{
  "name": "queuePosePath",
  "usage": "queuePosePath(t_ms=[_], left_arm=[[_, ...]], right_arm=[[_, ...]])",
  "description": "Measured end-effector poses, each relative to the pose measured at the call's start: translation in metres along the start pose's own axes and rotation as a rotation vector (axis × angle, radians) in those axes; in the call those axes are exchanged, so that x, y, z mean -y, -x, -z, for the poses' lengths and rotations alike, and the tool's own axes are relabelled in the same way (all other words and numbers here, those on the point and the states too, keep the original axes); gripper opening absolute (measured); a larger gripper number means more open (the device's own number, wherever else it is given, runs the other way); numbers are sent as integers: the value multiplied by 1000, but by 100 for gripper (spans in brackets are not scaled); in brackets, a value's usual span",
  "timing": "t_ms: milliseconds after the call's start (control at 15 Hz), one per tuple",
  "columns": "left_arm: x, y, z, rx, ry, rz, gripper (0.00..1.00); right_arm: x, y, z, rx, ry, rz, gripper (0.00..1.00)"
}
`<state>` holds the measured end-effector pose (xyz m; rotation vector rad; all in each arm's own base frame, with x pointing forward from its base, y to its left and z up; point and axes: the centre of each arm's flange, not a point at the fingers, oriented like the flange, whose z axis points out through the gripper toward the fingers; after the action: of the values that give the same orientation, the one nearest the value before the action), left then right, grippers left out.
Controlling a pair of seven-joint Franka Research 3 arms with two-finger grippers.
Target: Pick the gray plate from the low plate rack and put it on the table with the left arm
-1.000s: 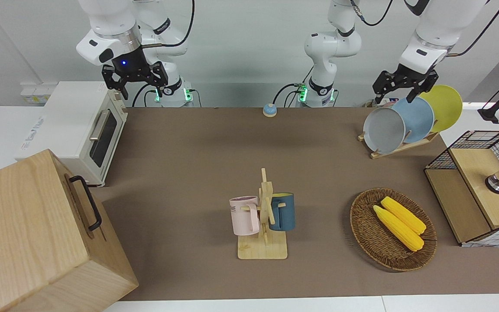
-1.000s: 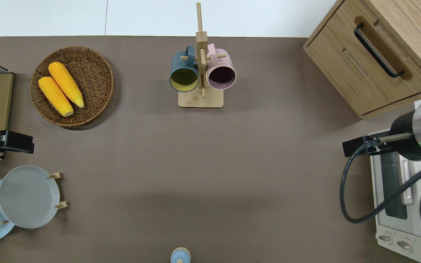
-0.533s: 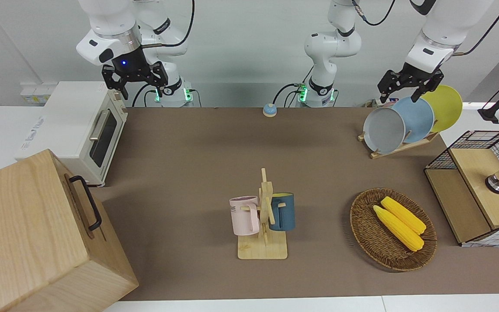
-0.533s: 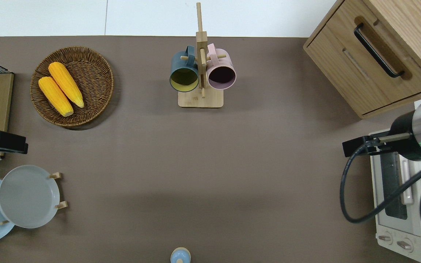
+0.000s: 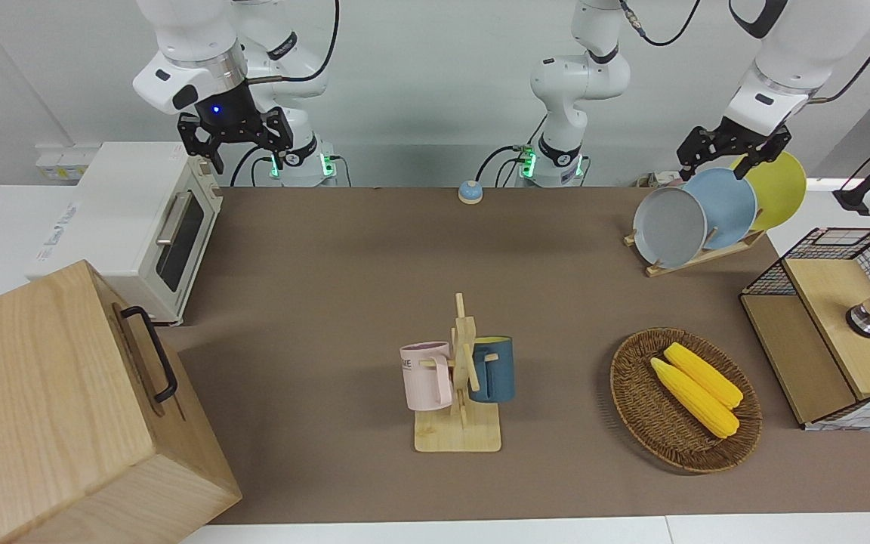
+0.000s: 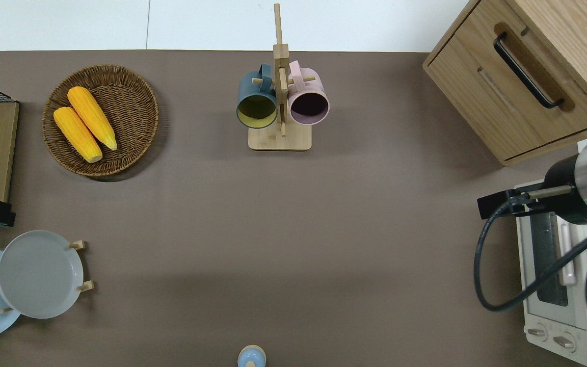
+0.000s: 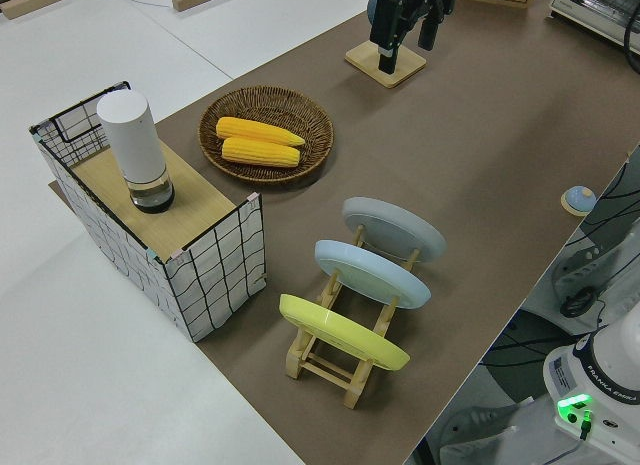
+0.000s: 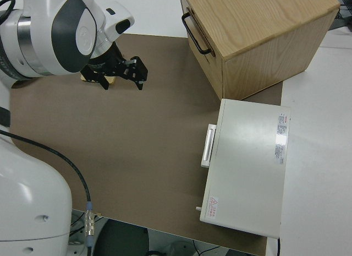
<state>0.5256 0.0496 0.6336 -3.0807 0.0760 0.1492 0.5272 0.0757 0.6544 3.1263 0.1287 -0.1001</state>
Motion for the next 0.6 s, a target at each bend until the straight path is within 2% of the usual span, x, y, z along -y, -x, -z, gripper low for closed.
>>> queuePosePath(t_ms=[200,600], left_arm=[[7,7,-14,-1,-33,-1,100],[16,18,-46,-4,-40,5,100]], right_arm=[[0,0,0,0,0,0,99],[0,0,0,0,0,0,99]])
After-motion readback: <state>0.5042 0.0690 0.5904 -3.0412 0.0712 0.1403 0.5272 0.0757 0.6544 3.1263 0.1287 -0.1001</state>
